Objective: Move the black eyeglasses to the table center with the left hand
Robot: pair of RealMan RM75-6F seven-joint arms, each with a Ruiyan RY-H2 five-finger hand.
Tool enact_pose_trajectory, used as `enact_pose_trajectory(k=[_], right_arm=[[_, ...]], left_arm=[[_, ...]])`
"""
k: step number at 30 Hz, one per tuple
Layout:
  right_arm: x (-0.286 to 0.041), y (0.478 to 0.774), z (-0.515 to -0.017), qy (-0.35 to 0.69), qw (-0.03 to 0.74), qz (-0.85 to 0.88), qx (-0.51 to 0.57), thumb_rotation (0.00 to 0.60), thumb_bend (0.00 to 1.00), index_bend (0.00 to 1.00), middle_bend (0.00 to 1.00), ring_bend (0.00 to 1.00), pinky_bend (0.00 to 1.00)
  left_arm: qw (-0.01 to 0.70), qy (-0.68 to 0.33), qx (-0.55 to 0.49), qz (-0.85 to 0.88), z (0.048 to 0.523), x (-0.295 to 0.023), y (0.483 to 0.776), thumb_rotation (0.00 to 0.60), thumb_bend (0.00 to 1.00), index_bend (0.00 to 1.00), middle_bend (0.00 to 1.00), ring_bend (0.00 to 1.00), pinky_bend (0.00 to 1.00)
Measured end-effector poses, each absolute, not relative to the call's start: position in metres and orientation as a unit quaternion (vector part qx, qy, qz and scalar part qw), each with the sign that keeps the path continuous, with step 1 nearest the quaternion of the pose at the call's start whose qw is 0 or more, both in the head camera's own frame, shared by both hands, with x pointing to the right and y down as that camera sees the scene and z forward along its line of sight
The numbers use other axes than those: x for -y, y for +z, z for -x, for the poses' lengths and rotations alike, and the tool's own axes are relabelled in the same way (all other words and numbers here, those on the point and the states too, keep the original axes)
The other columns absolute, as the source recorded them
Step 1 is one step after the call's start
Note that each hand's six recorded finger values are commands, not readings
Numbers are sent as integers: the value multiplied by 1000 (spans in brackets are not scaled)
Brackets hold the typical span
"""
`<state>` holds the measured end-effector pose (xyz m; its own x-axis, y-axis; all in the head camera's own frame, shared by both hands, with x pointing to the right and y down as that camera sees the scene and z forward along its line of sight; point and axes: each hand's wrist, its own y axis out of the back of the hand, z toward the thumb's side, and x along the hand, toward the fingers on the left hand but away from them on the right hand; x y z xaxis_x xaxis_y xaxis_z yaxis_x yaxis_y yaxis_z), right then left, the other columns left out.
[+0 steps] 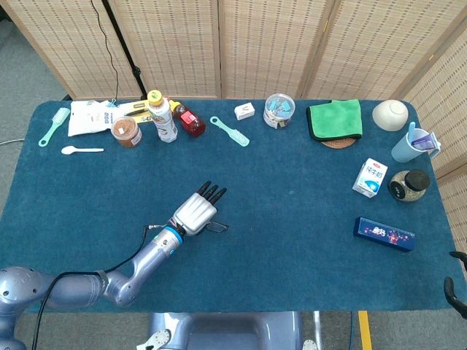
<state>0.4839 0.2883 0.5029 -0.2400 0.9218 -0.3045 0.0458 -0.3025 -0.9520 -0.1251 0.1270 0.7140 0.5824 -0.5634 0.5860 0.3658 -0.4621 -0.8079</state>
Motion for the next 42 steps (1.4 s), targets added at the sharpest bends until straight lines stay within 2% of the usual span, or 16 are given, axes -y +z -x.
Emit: enact_pose_trajectory(k=[5,7,22,35,42], right_arm=[[-288,503,-484,627,349,508,477,600,478,295,145,145,224],[-289,503,-485,628,349,507,477,600,478,295,145,145,224],[-288,504,-483,624,350,511,477,600,479,295,145,146,224],[-286,504,-480,619,353,514,477,600,479,294,145,146,224],[-282,506,-477,615,356,519,475,600,479,291,145,146,224]], left_arm=[[538,-441,-72,715,123,-125,709,535,230,388,5,0,0],[543,-438,-68,713,124,-126,709,535,230,356,0,0,0],[546,-440,-48,711,156,-142,703,535,230,341,0,0,0],[530,-450,-100,712,177,-127,687,536,230,201,0,0,0],[498,-470,-147,714,208,-120,670,541,230,129,0,0,0]])
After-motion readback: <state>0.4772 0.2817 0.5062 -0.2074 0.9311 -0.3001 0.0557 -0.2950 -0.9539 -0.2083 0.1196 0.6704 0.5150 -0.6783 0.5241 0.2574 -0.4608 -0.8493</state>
